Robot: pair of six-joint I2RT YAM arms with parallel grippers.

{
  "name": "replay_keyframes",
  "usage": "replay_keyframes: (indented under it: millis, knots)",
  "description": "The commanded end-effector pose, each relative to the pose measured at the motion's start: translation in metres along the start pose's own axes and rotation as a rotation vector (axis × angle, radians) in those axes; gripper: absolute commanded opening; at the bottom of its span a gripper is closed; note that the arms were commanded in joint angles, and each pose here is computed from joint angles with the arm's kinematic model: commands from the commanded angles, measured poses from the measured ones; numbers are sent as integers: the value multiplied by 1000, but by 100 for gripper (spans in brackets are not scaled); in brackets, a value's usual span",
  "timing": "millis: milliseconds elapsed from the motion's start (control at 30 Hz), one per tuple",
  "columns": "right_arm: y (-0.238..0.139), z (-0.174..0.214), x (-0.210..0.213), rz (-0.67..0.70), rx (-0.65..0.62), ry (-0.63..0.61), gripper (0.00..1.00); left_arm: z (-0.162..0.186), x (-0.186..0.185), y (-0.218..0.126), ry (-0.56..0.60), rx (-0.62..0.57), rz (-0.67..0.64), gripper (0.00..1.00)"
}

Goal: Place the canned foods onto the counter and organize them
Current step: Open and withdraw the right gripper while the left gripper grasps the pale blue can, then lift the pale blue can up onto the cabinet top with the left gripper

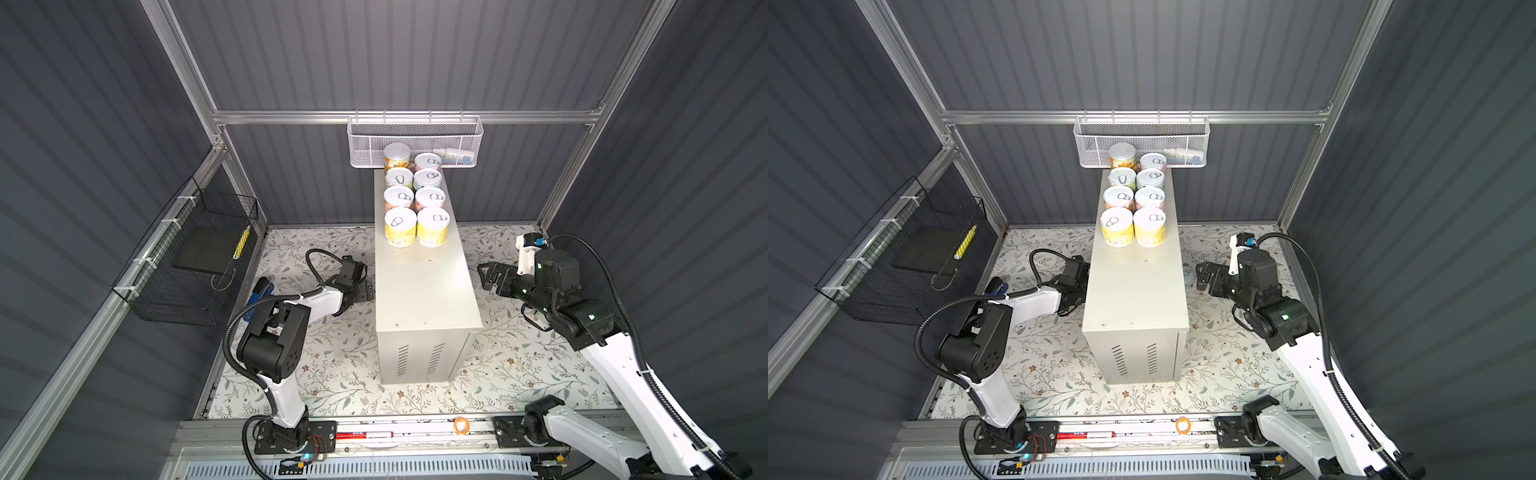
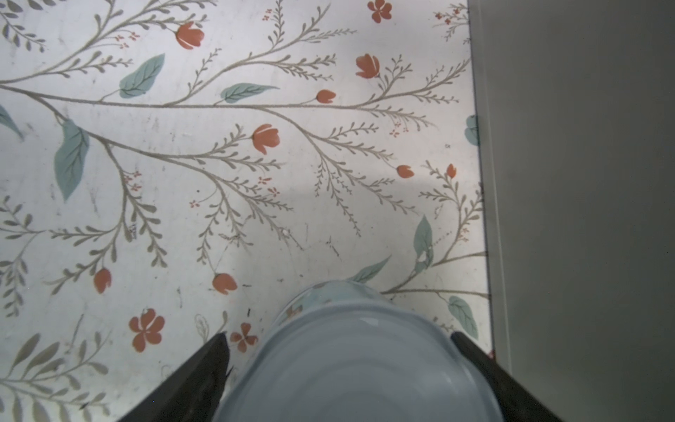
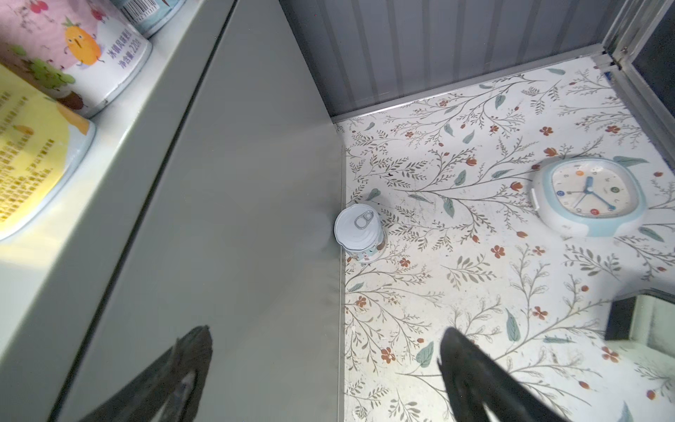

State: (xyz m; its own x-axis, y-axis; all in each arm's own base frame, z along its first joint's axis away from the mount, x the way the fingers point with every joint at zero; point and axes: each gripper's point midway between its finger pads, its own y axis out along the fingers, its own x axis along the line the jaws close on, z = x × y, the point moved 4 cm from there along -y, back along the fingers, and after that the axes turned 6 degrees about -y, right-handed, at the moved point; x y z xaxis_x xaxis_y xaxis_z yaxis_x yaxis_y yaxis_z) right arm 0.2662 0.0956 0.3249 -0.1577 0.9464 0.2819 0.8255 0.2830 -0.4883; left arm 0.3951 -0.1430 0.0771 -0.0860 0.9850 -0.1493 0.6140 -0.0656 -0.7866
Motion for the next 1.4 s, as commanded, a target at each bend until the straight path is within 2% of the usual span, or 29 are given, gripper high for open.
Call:
replay_keyframes:
  millis: [0, 133, 233, 400, 500, 567, 600, 633, 667, 700, 1033, 1367]
  knots:
    - [2, 0, 0, -7, -1, 3, 98, -6, 2, 2, 9, -15, -17, 93]
    - [4, 3, -1, -7, 7, 5, 98, -3, 3, 6, 7, -4, -24, 91]
    - [5, 3, 0, -9, 8, 3, 98, 0, 3, 9, 4, 10, -24, 86]
    - [10, 3, 0, -11, 23, -1, 99, 4, 4, 11, -1, 26, -29, 74]
    - [12, 3, 0, -12, 22, -2, 99, 3, 4, 10, 1, 26, -28, 64]
    - [13, 3, 0, -11, 24, -1, 99, 3, 4, 8, 7, 30, -33, 52]
    - [14, 3, 0, -11, 24, 2, 99, 3, 4, 7, 11, 34, -33, 42]
    - [15, 4, 0, -15, 26, 3, 99, 4, 5, 5, 15, 39, -36, 25]
    - [16, 5, 0, -18, 29, 4, 99, 3, 6, 3, 16, 41, -45, 4]
    - [17, 5, 0, -20, 31, 7, 99, 4, 8, 1, 18, 46, -56, 0]
    - [26, 11, -1, -28, 41, 15, 99, -1, 18, -57, 43, 46, -59, 0]
    - [31, 14, -6, -23, 37, 27, 99, -22, 26, -143, 7, -30, -33, 0]
